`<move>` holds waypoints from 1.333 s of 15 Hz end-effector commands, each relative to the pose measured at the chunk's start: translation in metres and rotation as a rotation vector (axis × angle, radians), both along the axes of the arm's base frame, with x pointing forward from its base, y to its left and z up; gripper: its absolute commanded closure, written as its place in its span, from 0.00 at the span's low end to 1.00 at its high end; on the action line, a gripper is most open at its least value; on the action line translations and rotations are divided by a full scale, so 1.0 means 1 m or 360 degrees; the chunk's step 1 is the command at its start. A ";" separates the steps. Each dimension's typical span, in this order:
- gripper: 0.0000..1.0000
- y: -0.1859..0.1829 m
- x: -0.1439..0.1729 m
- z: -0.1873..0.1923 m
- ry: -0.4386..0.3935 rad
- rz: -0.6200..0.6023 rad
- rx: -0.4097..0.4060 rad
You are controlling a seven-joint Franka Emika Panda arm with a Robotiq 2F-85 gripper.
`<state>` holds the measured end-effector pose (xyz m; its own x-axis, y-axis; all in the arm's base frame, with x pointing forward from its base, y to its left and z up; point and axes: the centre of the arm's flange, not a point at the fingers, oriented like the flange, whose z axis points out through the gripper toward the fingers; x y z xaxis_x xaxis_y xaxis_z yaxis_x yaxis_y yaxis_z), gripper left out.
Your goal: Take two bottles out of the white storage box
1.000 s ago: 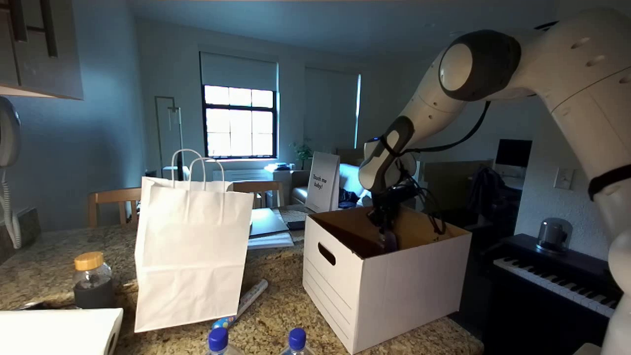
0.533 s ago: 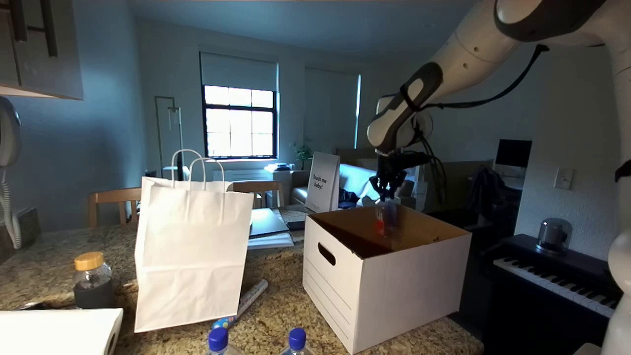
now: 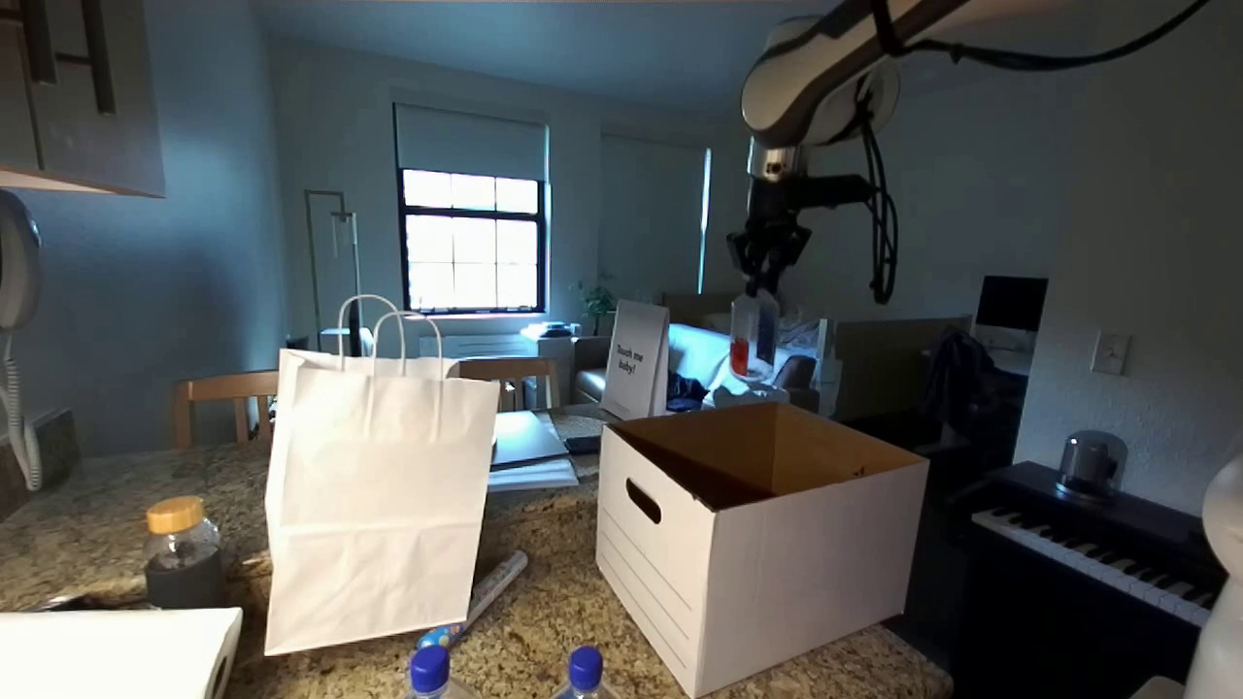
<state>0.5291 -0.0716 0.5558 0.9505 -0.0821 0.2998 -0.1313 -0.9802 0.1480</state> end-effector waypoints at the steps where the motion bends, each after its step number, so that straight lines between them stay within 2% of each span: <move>1: 0.85 0.067 -0.060 0.046 0.0030 0.0257 -0.0045; 5: 0.84 0.164 -0.124 0.072 0.0155 0.0570 -0.0121; 7: 0.85 0.217 -0.158 0.066 0.0249 0.0712 -0.0147; 11: 0.85 0.310 -0.212 0.023 0.0393 0.0979 -0.0266; 13: 0.85 0.337 -0.224 -0.010 0.0367 0.1076 -0.0267; 14: 0.85 0.348 -0.226 -0.021 0.0354 0.1101 -0.0237; 18: 0.85 0.370 -0.227 -0.075 0.0306 0.1209 0.0121; 20: 0.85 0.382 -0.226 -0.100 0.0234 0.1211 0.0242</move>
<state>0.3038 0.3011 0.4944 0.8018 0.5808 0.1408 0.5782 -0.8135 0.0632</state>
